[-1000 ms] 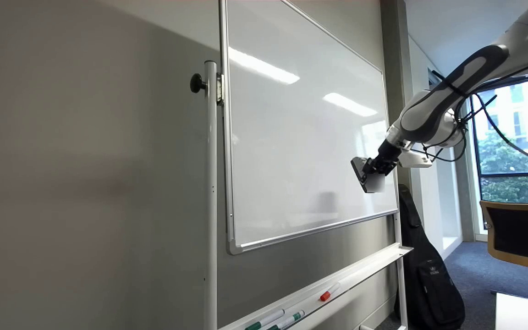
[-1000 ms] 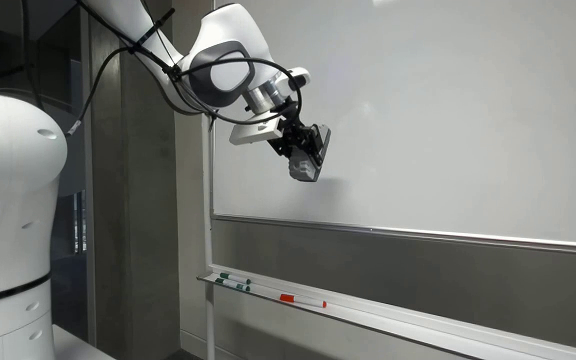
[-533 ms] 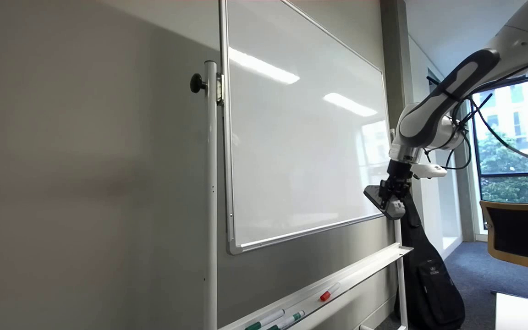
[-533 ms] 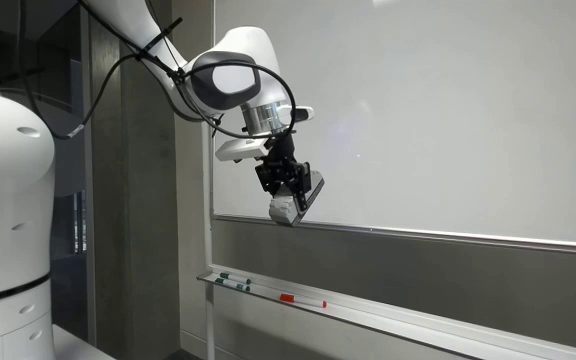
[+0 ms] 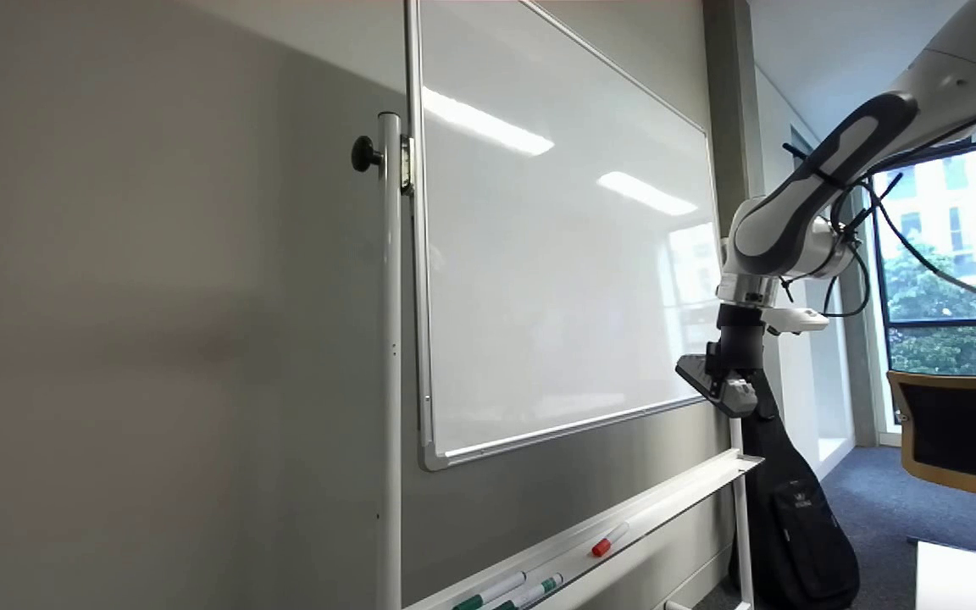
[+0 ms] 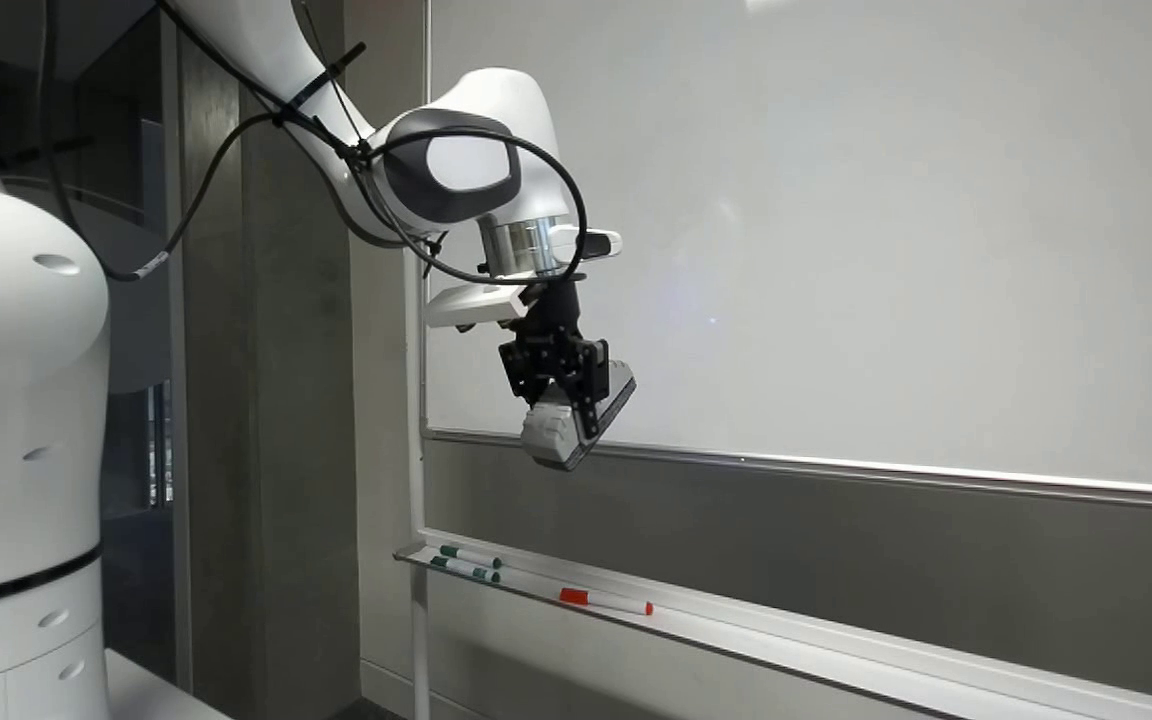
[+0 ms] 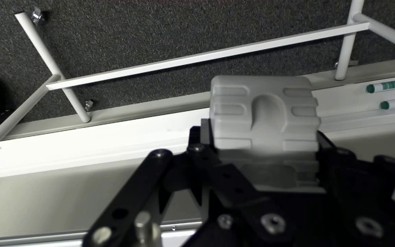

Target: Wipe the white board with the grey eraser

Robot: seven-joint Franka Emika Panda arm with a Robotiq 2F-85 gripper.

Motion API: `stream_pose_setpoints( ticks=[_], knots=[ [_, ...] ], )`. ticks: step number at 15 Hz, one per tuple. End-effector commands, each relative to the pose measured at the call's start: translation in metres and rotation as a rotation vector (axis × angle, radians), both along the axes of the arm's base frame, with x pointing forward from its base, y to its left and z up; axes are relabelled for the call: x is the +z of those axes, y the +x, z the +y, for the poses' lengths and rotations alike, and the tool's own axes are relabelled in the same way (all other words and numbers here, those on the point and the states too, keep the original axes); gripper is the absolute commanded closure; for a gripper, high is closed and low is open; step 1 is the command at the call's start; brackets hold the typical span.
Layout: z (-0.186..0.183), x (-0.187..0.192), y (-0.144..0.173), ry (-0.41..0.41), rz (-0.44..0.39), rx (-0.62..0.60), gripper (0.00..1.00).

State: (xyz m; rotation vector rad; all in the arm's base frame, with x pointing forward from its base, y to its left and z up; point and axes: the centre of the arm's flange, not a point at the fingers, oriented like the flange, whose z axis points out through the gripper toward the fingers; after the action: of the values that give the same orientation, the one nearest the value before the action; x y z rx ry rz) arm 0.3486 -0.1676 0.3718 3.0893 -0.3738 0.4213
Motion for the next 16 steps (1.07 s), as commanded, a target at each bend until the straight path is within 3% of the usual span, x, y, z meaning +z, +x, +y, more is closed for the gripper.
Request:
stream_pose_setpoints(
  ticks=[1,14,15,16],
  knots=[
    [-0.0001,0.0,0.0,0.0,0.0,0.0,0.37],
    [-0.0013,0.0001,-0.0005,-0.001,0.0,-0.004,0.37],
    [-0.0013,0.0001,-0.0004,-0.001,0.0,-0.004,0.62],
    [-0.0021,-0.0054,0.0013,0.005,0.022,-0.005,0.62]
  ],
)
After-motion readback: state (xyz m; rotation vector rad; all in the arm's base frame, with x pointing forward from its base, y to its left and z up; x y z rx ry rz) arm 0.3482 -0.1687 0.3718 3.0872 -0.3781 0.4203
